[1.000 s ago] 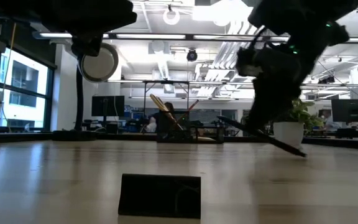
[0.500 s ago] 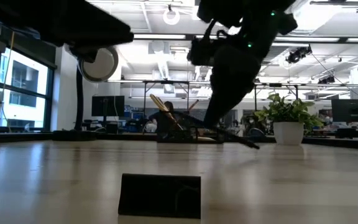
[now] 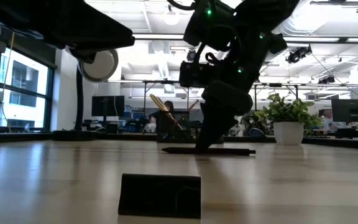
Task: Pick and place office supplies into organizer
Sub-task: Put the black pen into the black desk organizer
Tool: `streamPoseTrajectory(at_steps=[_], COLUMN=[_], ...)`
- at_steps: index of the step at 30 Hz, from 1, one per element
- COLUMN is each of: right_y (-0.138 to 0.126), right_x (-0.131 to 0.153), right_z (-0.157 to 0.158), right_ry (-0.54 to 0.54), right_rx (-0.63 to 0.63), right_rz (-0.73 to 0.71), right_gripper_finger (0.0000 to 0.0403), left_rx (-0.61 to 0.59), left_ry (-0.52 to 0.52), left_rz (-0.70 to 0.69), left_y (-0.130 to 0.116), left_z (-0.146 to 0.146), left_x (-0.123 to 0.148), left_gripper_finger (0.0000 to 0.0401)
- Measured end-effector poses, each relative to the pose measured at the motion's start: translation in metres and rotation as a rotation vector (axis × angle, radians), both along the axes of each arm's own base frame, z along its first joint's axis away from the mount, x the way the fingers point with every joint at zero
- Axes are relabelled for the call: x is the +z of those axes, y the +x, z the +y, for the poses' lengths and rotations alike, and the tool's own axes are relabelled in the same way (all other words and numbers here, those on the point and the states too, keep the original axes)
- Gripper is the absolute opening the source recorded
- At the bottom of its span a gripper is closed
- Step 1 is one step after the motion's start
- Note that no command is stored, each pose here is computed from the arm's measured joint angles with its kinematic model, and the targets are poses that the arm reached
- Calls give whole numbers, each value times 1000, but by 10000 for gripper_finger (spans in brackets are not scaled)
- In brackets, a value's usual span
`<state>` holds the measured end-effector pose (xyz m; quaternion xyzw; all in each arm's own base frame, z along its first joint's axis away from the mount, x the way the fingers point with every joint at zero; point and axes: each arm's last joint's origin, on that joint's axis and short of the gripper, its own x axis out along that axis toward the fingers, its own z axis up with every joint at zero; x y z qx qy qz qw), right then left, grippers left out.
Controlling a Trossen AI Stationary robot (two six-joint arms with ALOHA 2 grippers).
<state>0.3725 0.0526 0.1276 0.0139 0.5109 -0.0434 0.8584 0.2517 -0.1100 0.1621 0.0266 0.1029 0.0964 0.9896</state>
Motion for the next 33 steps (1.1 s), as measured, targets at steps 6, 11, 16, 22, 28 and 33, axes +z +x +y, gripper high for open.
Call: streamPoseTrajectory(at_steps=[6, 11, 16, 22, 28, 33], right_y=[0, -6, -34, -87, -117, -128], right_x=[12, 25, 22, 1, -24, -36], right_z=[7, 17, 35, 37, 20, 11], right_ry=[-4, -56, -181, -161, -20, -26], right_rx=[40, 40, 0, -109, -118, -110], right_rz=[-53, -83, -113, -360, -555, -567], right_gripper_finger=[79, 99, 102, 97, 89, 85], left_rx=[0, 2, -15, -24, -13, -15], left_ry=[-1, -13, -24, -31, -29, -21], left_rz=[1, 3, 7, 2, -30, -36], left_y=[0, 0, 0, 0, 1, 1], left_z=[0, 0, -1, -1, -1, -1], left_x=[0, -1, -1, -1, 3, 4], left_gripper_finger=[74, 74, 74, 74, 74, 74])
